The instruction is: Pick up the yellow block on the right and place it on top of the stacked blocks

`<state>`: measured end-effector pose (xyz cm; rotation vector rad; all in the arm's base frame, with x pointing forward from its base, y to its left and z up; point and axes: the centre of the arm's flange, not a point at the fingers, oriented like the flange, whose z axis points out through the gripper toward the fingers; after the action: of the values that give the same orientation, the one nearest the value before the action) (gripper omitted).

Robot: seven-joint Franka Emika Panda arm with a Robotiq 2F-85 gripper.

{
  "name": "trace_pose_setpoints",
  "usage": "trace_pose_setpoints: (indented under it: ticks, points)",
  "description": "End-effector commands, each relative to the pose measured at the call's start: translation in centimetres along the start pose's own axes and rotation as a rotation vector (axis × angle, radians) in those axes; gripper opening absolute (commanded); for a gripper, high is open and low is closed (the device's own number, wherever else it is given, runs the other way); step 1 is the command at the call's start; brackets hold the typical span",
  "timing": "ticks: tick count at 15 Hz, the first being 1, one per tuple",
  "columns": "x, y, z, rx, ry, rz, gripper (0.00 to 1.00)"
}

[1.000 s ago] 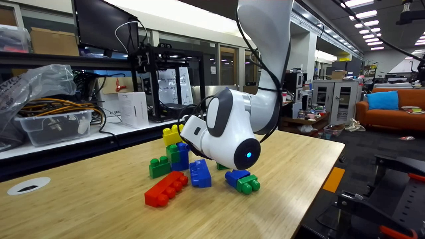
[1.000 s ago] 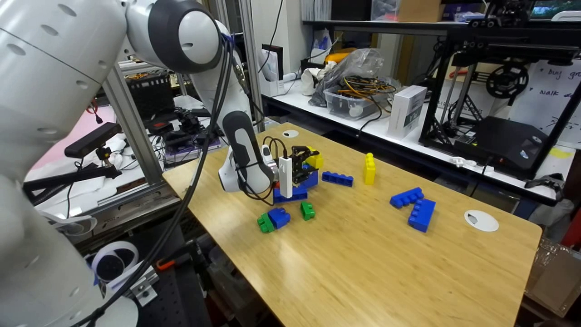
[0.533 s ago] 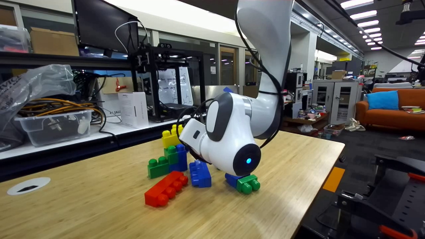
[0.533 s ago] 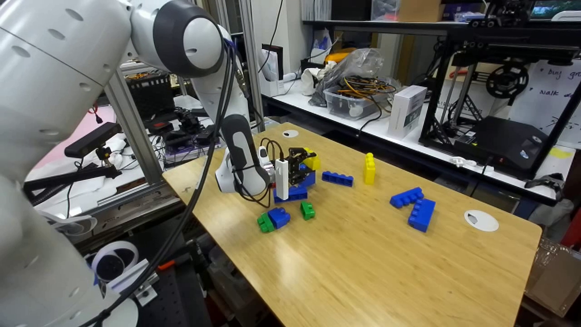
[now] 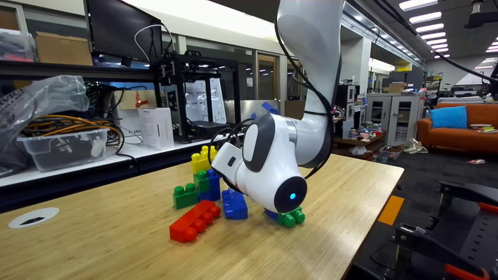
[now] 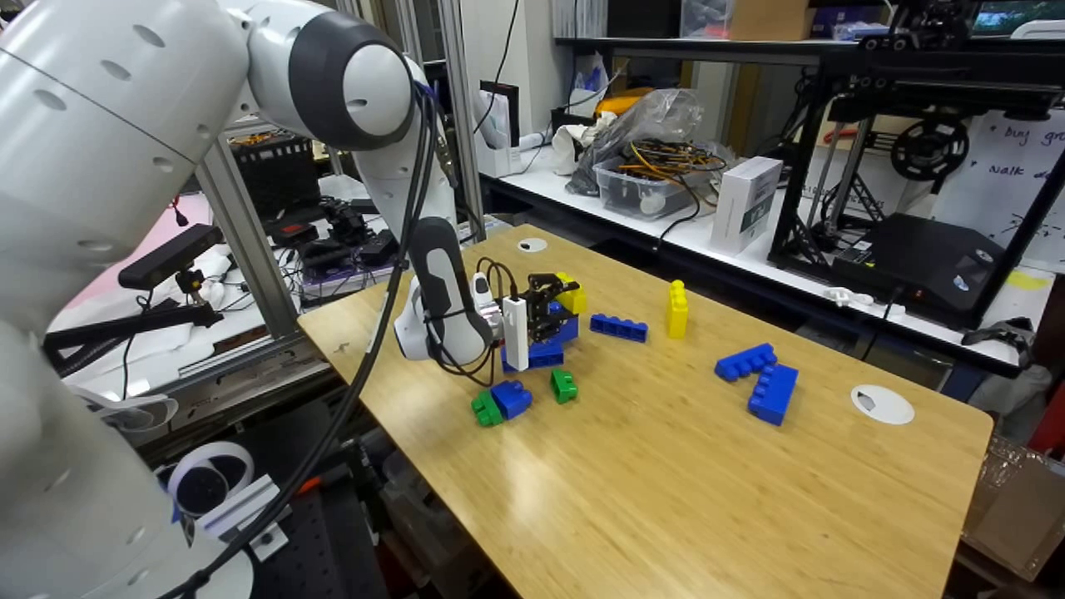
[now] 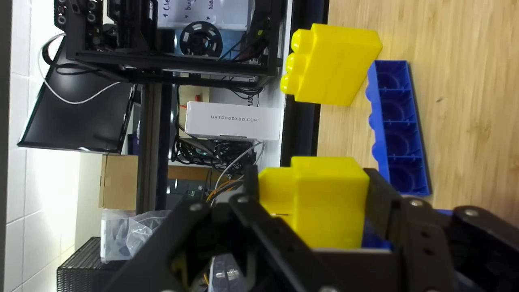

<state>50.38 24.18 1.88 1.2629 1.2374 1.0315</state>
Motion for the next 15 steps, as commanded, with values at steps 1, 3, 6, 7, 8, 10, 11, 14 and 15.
trace_pose_setpoints:
  ticks: [1,3,6,7,8,10,11,14,15]
  points:
    - [-0.3,-0.31,-0.06,-0.021,0.001,0.008,0.38]
    - [-0.31,-0.32,-0.06,-0.02,0.004,0.008,0.38]
    - [-0.32,-0.35,-0.05,-0.019,0.007,0.01,0.38]
    - [-0.33,-0.34,-0.05,-0.02,0.007,0.011,0.38]
    - [-0.33,-0.34,-0.04,-0.02,0.007,0.013,0.38]
    - [-0.36,-0.34,-0.01,-0.018,0.006,0.015,0.38]
    - [-0.36,-0.34,0.0,-0.017,0.004,0.014,0.69]
    - [-0.42,-0.37,0.08,-0.015,0.004,0.012,0.94]
    - [-0.46,-0.38,0.11,-0.014,0.004,0.011,0.98]
